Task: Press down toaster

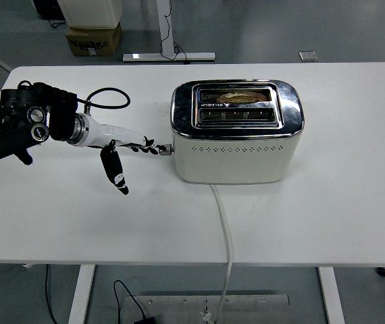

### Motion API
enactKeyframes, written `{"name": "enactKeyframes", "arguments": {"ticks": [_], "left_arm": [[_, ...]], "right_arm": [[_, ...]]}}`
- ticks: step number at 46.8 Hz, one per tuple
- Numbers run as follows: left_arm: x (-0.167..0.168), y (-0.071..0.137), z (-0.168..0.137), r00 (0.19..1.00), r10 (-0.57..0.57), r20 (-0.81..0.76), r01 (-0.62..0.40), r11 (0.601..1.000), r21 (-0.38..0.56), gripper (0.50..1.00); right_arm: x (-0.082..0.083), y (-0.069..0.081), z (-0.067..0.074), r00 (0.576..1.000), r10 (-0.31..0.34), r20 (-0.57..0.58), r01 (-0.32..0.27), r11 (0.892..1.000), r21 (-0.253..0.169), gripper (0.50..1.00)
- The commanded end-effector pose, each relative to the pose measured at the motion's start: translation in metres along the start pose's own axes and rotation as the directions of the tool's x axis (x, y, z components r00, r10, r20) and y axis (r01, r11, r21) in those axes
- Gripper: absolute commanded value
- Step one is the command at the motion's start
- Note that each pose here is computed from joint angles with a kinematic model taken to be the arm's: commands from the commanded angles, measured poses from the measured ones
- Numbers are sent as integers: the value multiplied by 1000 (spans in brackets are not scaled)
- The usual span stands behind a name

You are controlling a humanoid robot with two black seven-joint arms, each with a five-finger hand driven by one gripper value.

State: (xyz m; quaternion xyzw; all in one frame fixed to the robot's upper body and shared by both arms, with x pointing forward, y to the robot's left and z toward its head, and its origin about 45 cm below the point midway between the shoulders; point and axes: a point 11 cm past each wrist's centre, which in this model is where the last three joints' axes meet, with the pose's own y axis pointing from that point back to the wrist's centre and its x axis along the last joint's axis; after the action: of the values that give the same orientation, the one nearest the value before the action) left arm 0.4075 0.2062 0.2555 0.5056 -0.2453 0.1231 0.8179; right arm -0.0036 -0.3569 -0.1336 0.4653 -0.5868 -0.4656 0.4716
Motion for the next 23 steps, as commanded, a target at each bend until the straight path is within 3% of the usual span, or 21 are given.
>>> {"name": "enactKeyframes", "arguments": {"ticks": [1, 23], "left_arm": [[-2, 0, -4, 1000, -4, -5, 4, 1000, 6, 1000], [-3, 9, -23, 999, 6, -32, -5, 999, 40, 1000]], "right_arm": [[0, 0, 0, 1000, 0, 0, 0, 1000, 0, 1000], [0, 0, 0, 1000, 0, -1, 0, 1000, 0, 998]]}}
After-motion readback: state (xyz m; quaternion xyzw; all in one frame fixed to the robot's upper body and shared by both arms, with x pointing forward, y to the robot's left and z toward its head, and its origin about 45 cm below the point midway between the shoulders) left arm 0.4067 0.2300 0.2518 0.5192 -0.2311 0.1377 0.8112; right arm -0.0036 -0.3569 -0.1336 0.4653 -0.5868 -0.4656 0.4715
